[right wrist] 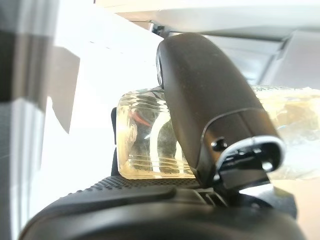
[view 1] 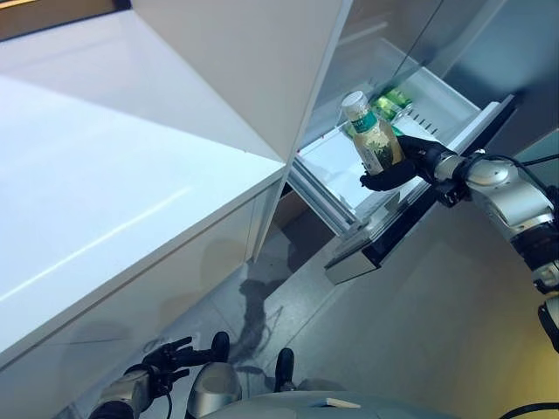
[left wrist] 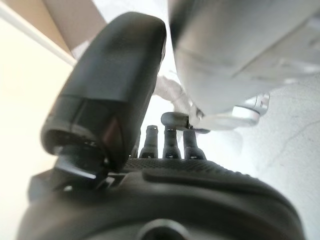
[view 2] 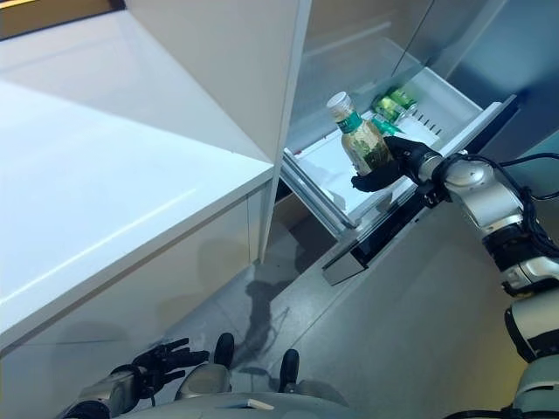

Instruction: Put drinks into fridge and close the fridge

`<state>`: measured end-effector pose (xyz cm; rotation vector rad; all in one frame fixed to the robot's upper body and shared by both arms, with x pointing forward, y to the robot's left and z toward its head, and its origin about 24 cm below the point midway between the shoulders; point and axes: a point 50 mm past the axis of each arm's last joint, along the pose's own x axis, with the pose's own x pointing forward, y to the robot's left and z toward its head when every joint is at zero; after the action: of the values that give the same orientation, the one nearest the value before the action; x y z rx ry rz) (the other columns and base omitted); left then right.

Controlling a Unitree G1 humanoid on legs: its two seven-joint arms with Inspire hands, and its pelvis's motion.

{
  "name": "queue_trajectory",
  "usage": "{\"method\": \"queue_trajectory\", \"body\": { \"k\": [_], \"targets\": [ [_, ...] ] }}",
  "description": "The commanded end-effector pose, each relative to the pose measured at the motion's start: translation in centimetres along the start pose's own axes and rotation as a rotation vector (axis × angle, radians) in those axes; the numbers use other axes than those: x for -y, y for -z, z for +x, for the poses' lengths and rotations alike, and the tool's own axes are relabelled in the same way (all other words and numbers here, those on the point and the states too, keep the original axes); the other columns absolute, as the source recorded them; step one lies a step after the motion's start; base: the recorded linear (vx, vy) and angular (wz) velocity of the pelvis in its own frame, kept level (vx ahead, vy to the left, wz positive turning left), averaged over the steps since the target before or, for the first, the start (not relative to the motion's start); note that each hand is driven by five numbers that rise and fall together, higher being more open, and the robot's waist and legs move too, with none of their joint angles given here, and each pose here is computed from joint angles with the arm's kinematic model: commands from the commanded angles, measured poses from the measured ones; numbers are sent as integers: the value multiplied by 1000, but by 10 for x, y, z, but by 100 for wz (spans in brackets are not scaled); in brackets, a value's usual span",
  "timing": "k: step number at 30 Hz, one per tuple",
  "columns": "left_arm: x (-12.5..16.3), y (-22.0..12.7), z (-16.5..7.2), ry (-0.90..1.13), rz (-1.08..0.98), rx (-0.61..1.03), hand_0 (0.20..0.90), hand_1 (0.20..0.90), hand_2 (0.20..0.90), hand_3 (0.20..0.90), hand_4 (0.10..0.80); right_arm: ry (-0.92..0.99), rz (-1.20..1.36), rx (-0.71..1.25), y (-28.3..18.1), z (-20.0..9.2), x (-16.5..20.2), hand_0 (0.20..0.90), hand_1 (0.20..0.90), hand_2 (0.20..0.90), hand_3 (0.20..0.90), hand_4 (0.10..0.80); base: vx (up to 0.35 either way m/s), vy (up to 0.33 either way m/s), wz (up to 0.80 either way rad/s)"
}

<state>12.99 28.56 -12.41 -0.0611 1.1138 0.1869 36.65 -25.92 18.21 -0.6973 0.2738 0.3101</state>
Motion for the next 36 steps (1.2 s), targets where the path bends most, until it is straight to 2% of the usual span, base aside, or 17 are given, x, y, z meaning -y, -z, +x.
{"method": "queue_trajectory", "body": {
  "k": [1, 11, 18, 36],
  "targets": [
    [-13, -6, -3, -30, 8, 4, 900, 900, 900, 900, 800, 237, -69, 211, -80, -24, 60, 300, 300, 300, 200, 100, -102, -38, 13],
    [-12, -46, -4, -50, -25, 125, 900, 900, 900, 900, 800, 295, -38, -28, -61, -14, 77, 300, 300, 300, 200, 100, -64, -36, 10],
    [-15, -61, -6, -74, -10, 161, 900, 900, 900, 900, 800, 305, 47, -169, -36, -12, 82, 300, 300, 300, 200, 100, -27, -32, 10],
    [-27, -82, -14, -113, -15, 252, 900, 900, 900, 900, 800, 223, 67, -453, 3, -12, 74, 300, 300, 300, 200, 100, -9, -22, 7]
  ]
}}
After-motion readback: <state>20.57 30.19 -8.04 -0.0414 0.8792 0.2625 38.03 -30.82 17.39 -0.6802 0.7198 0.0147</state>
